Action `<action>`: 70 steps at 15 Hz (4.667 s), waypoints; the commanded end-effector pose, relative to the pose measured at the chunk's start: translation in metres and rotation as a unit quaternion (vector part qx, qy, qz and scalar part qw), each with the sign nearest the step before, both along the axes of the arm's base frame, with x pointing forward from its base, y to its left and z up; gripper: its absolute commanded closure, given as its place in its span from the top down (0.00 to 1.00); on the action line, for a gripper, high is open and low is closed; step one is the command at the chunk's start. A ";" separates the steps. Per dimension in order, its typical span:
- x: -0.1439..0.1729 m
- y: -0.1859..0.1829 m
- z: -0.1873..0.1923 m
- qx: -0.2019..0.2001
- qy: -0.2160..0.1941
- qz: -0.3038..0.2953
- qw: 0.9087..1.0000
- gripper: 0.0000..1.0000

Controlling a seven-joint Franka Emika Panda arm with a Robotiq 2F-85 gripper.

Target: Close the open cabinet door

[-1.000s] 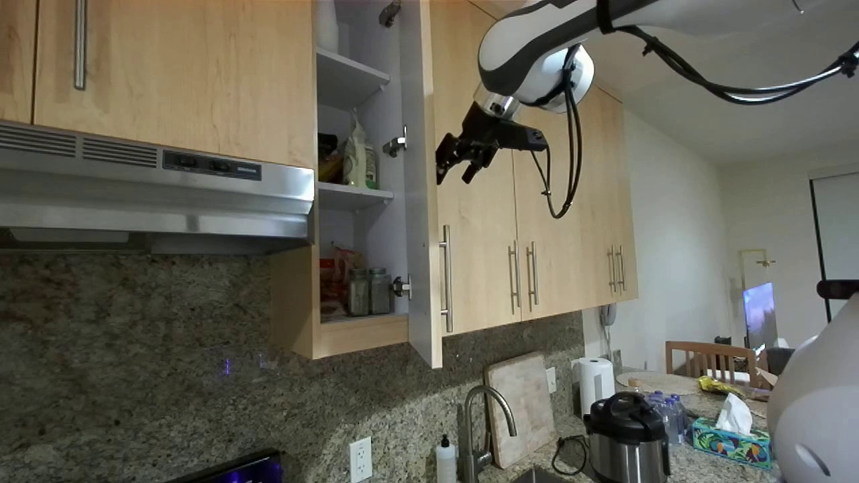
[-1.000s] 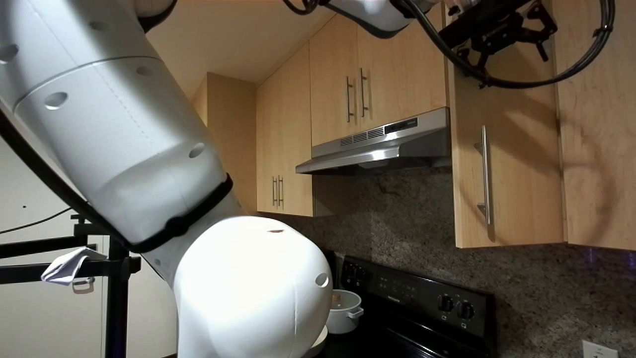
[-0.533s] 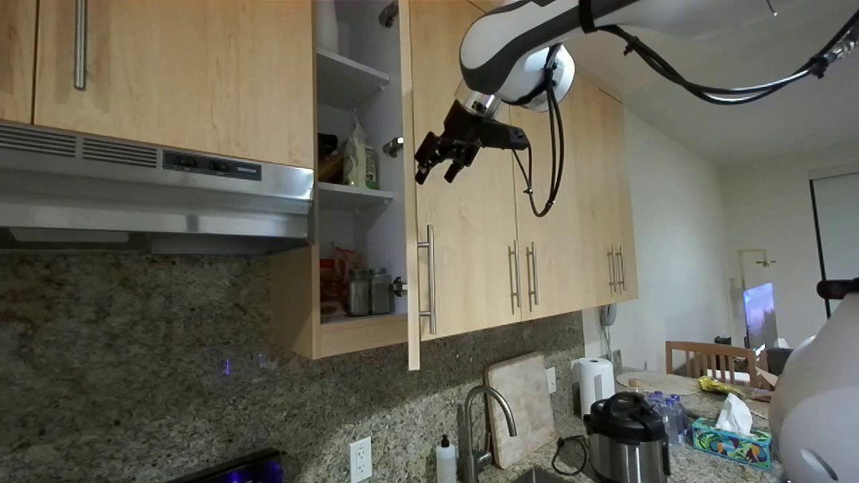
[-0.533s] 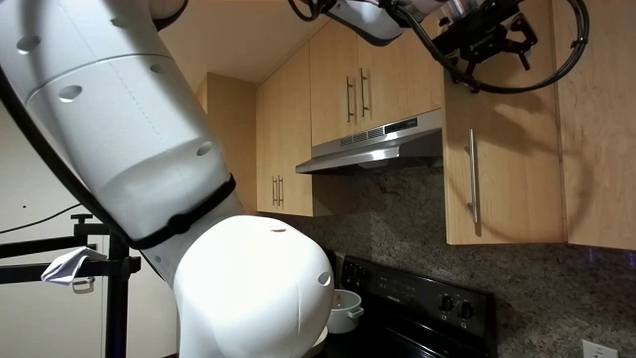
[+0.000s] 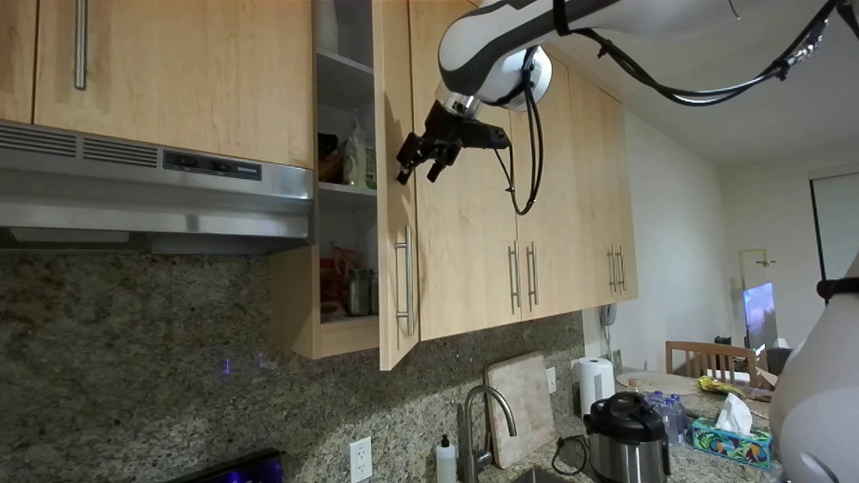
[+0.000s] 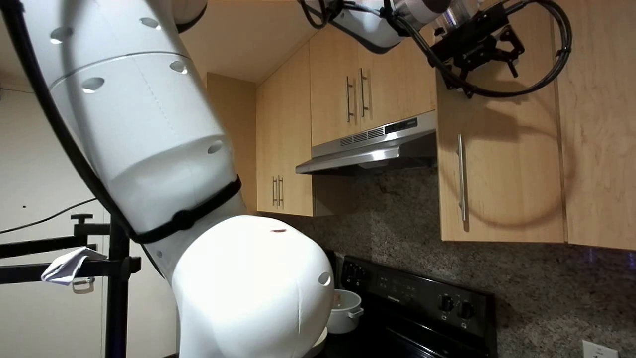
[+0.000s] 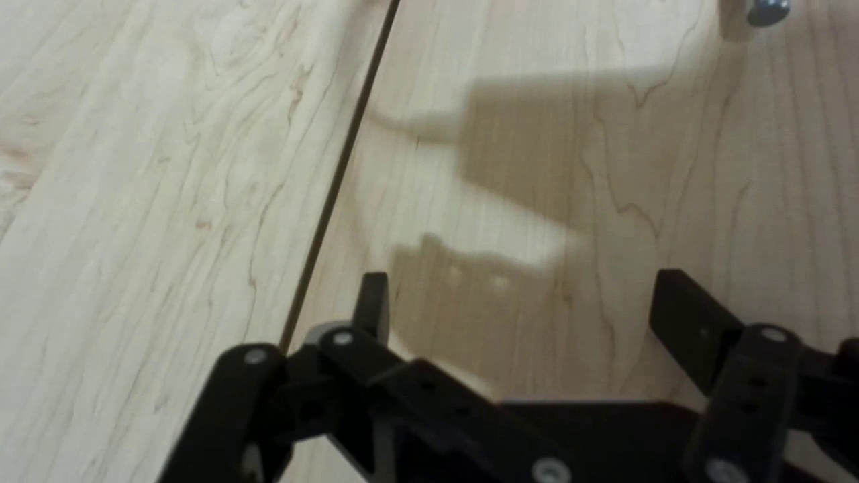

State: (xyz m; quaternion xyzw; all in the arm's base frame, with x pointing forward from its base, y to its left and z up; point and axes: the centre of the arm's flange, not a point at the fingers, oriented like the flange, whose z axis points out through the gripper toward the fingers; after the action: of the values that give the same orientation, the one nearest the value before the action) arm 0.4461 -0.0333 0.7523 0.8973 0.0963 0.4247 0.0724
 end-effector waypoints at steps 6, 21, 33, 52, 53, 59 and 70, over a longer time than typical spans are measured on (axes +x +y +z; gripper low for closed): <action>0.032 0.030 0.011 -0.012 0.003 0.014 1.000 1.00; 0.069 0.050 0.022 -0.028 0.017 0.030 0.999 1.00; 0.097 0.065 0.022 -0.052 0.036 0.031 0.998 1.00; 0.093 0.050 -0.003 -0.035 0.058 -0.052 0.996 1.00; 0.092 0.048 -0.006 -0.030 0.062 -0.060 0.996 1.00; 0.074 0.030 -0.038 0.005 0.089 -0.096 0.991 1.00; 0.008 -0.015 -0.102 0.009 0.154 -0.141 0.978 1.00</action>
State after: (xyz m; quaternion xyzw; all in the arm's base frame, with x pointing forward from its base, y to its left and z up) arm 0.4886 -0.0424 0.6716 0.9518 -0.0236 0.2894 0.0989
